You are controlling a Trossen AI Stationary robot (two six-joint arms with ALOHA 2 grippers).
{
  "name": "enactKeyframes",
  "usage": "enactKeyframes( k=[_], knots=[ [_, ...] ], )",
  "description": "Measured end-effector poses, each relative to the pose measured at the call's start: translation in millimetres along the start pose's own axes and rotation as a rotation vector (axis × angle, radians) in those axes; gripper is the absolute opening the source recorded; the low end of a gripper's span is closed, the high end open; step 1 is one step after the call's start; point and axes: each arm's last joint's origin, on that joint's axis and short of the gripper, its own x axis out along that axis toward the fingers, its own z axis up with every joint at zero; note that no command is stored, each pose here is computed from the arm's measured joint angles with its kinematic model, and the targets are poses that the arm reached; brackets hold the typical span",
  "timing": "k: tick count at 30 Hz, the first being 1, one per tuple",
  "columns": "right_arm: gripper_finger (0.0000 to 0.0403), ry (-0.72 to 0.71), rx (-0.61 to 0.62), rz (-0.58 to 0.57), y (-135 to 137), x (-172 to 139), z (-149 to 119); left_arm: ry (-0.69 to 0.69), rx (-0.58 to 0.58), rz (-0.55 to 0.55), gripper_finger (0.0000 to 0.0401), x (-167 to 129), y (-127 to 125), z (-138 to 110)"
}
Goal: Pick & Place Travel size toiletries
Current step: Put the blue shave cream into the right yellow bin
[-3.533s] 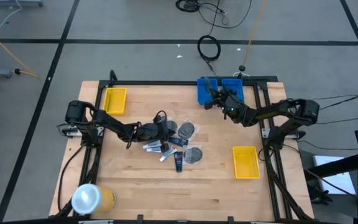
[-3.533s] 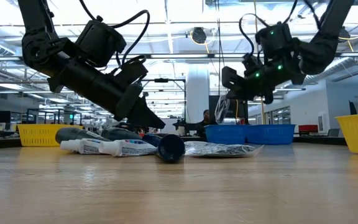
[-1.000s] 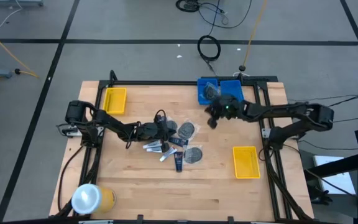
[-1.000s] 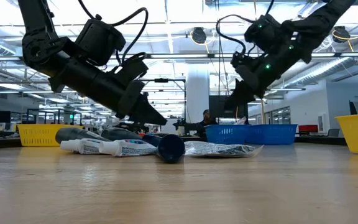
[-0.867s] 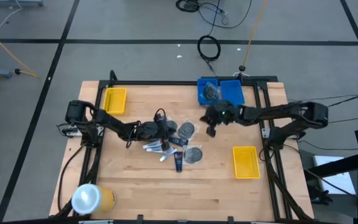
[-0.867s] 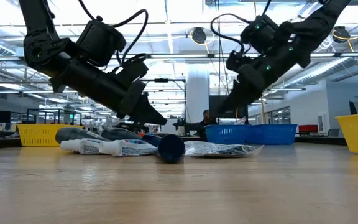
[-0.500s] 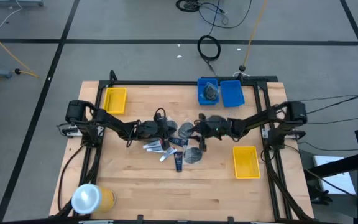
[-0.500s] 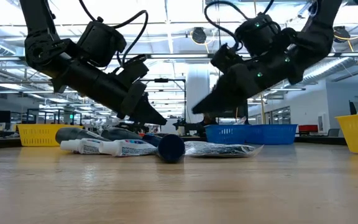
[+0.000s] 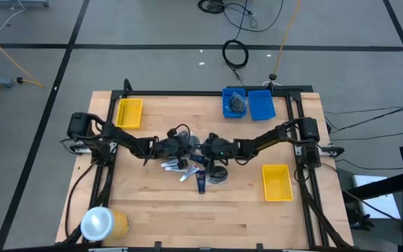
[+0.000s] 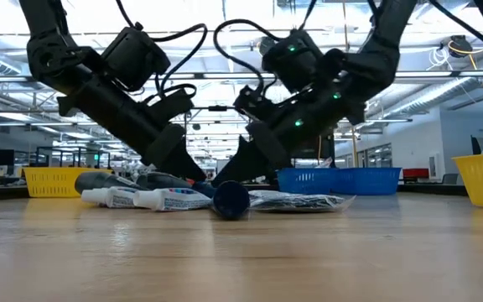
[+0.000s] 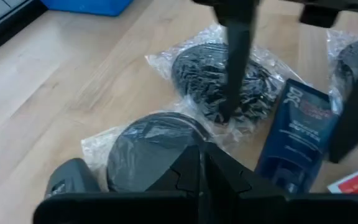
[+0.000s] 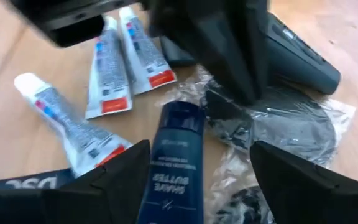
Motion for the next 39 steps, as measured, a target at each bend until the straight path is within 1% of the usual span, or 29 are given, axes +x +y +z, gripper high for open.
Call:
enactKeyframes(
  k=[10, 15, 20, 24, 27, 30, 33, 39],
  knots=[
    [0.0196, 0.003, -0.004, 0.017, 4.2, -0.5, -1.1, -0.012, 0.015, -0.022, 0.0026, -2.2, -7.1, 0.1],
    [0.0178, 0.011, -0.014, 0.043, 7.3, -0.7, -1.9, -0.014, 0.017, -0.027, 0.0026, -2.6, -8.6, 0.1],
    [0.0181, 0.027, -0.024, 0.043, 8.1, -0.2, -4.2, -0.015, 0.014, -0.027, 0.0026, -2.6, -8.7, 0.2],
    [0.0199, 0.055, -0.020, 0.048, 8.6, 3.2, -11.6, -0.016, 0.013, -0.027, 0.0026, -2.6, -8.7, 0.3],
    [0.0214, 0.048, -0.023, 0.066, 10.0, 9.6, -18.0, -0.018, 0.012, -0.027, 0.0026, -2.6, -8.6, 0.5],
    [0.0216, 0.037, -0.024, 0.067, 12.1, 10.5, -18.2, -0.019, 0.011, -0.027, 0.0026, -2.5, -8.5, 0.6],
    [0.0199, 0.041, -0.035, 0.055, 13.1, 10.3, -18.6, -0.020, 0.011, -0.027, 0.0026, -2.5, -8.5, 0.7],
    [0.0135, 0.042, -0.034, 0.020, 12.2, 9.3, -17.5, -0.021, 0.010, -0.028, 0.0026, -2.5, -8.6, 0.7]
  ],
)
